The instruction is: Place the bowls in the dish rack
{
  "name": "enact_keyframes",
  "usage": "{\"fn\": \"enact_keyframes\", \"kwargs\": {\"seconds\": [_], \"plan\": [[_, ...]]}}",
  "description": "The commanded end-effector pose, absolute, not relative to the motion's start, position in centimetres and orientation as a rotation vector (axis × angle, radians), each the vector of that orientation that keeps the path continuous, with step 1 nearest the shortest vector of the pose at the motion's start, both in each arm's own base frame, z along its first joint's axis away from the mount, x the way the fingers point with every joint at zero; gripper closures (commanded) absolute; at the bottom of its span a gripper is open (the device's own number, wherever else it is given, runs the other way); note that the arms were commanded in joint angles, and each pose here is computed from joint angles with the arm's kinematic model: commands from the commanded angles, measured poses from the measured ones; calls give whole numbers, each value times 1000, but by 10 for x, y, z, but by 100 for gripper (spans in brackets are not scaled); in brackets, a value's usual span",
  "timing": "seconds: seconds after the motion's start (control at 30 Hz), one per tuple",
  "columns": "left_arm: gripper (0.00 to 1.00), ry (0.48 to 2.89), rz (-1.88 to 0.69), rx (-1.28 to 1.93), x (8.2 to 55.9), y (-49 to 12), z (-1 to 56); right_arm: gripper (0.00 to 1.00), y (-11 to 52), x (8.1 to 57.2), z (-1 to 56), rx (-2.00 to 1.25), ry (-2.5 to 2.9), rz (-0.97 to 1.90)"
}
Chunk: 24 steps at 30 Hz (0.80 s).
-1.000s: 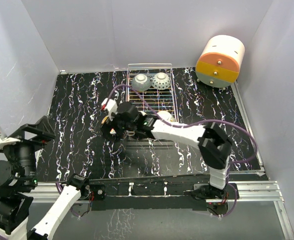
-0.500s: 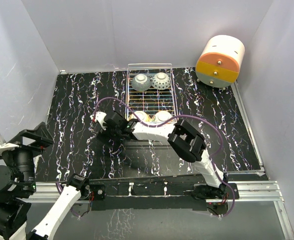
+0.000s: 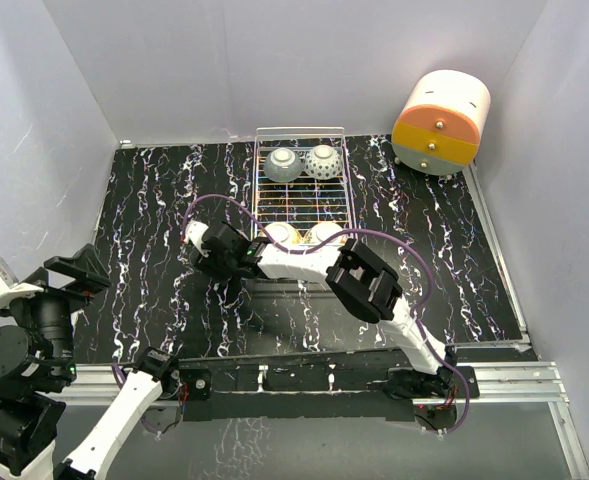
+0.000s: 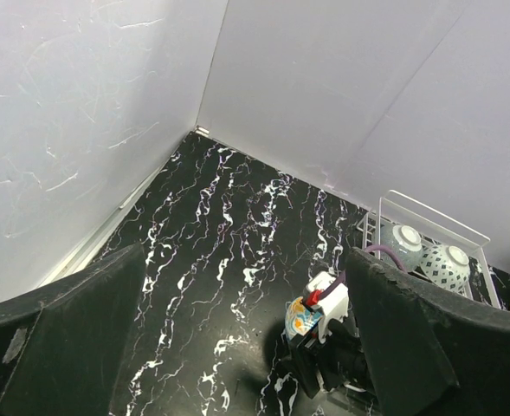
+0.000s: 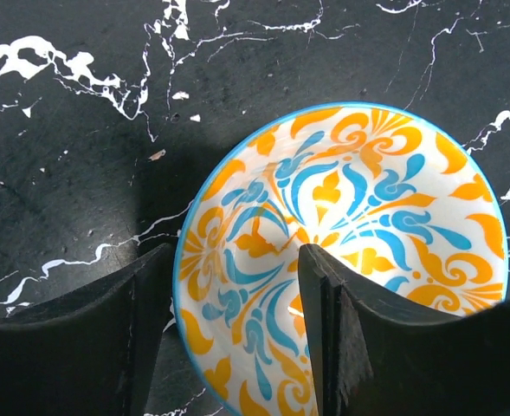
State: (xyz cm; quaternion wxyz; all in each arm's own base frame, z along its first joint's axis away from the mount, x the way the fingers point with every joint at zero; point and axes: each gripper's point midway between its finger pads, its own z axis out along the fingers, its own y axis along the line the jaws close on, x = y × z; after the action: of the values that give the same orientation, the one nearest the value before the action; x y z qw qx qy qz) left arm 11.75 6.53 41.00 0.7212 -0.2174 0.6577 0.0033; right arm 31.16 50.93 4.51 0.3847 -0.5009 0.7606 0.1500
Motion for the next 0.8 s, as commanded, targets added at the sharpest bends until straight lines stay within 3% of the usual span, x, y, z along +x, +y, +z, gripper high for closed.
{"fn": "enact_keyframes", "kwargs": {"seconds": [0.0,0.13,0.3,0.53,0.77], "plan": [[3,1456,15,-482,121,65,411,40,523,323,68,-1249,1865,371],[3,1454,16,-484,120,66,413,41,519,327,58,-1240,1880,324],[3,1456,16,-482,120,66,413,54,517,333,53,-1232,1881,283],[3,1450,14,-483,120,66,414,87,532,320,79,-1235,1852,420],[3,1454,21,-489,117,68,412,92,552,271,154,-1253,1706,834]]}}
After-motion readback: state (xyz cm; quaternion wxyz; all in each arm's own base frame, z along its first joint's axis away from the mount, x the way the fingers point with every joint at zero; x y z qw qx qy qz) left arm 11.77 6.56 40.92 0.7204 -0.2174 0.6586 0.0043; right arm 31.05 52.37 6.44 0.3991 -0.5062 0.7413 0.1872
